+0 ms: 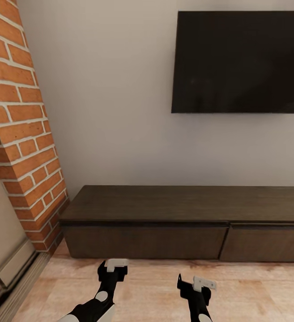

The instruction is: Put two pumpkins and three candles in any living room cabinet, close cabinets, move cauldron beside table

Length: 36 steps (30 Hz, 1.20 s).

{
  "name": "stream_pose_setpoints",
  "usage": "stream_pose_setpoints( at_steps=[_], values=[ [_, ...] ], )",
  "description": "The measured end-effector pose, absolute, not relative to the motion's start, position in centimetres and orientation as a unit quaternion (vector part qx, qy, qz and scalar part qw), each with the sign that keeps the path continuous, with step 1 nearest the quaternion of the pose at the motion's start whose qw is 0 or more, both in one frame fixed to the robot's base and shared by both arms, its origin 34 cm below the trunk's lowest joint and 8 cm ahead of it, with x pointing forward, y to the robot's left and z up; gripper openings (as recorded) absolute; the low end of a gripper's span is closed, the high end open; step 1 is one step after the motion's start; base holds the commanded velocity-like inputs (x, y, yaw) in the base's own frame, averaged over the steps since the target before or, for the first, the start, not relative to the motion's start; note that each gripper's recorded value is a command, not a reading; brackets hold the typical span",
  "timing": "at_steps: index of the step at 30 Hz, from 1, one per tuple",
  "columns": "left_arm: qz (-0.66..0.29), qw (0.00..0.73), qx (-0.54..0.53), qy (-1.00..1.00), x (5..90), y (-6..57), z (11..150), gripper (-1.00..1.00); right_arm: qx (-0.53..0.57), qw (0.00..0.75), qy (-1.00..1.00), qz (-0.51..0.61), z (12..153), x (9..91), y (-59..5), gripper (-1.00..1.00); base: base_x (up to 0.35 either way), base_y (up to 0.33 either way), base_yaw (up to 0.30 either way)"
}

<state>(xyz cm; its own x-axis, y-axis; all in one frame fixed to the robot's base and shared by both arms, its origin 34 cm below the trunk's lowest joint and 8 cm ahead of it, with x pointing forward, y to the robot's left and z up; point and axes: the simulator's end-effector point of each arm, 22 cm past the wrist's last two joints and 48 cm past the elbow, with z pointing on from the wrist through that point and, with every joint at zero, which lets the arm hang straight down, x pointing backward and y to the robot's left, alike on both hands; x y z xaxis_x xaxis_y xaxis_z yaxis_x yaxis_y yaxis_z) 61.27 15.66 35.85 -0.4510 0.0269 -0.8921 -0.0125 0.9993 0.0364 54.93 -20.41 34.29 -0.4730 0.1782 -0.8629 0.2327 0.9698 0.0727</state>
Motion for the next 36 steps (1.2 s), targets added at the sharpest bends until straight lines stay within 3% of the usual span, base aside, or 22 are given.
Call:
stream_pose_setpoints(
  at_steps=[36],
  values=[
    [0.020, 0.558, 0.004, 0.830, 63.2, 15.7, 44.0, 1.00, 0.120, 0.525, 0.843, -0.026, 41.1, 56.5, -20.5, 1.00, 0.000, 0.000, 0.000]
  ],
)
